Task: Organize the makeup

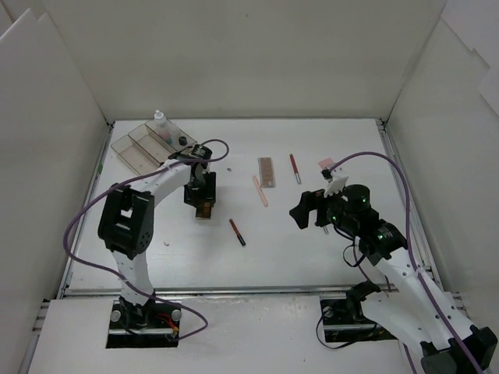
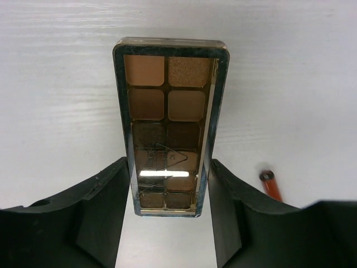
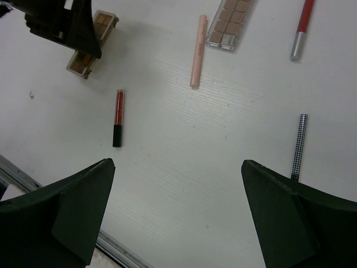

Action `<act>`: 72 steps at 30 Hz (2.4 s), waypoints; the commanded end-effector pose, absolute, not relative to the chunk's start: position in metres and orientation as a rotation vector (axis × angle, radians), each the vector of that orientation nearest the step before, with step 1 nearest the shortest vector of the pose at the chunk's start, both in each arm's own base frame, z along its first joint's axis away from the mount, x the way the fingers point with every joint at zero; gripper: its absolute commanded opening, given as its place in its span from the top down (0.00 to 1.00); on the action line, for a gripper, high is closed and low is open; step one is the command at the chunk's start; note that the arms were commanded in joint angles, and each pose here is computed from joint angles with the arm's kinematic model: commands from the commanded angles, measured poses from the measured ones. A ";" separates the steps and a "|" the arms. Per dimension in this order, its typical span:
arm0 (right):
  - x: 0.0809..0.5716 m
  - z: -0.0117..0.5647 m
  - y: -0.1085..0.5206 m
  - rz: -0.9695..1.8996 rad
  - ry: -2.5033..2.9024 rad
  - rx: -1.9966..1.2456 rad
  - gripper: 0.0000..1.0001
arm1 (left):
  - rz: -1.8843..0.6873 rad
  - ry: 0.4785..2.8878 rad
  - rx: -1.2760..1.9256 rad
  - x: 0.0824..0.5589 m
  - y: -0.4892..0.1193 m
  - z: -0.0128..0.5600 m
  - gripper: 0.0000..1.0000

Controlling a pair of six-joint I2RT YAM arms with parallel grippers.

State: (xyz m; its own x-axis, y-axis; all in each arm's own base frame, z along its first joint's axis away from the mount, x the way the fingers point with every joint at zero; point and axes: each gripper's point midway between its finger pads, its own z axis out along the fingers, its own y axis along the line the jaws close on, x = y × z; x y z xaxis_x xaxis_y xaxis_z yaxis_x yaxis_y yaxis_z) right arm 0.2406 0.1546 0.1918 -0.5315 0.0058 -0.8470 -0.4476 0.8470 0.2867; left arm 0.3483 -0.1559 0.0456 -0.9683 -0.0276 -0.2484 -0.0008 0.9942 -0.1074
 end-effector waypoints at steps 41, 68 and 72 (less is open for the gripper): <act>0.247 0.220 0.143 0.535 1.994 -0.255 0.04 | -0.424 2.093 -0.937 0.580 0.027 0.177 0.42; 0.321 0.201 0.153 0.385 2.177 -0.114 0.10 | -0.308 2.327 -0.306 0.379 -0.103 0.208 0.37; 0.344 0.190 0.137 0.253 2.204 -0.037 0.11 | -0.298 2.335 -0.276 0.347 -0.101 0.208 0.33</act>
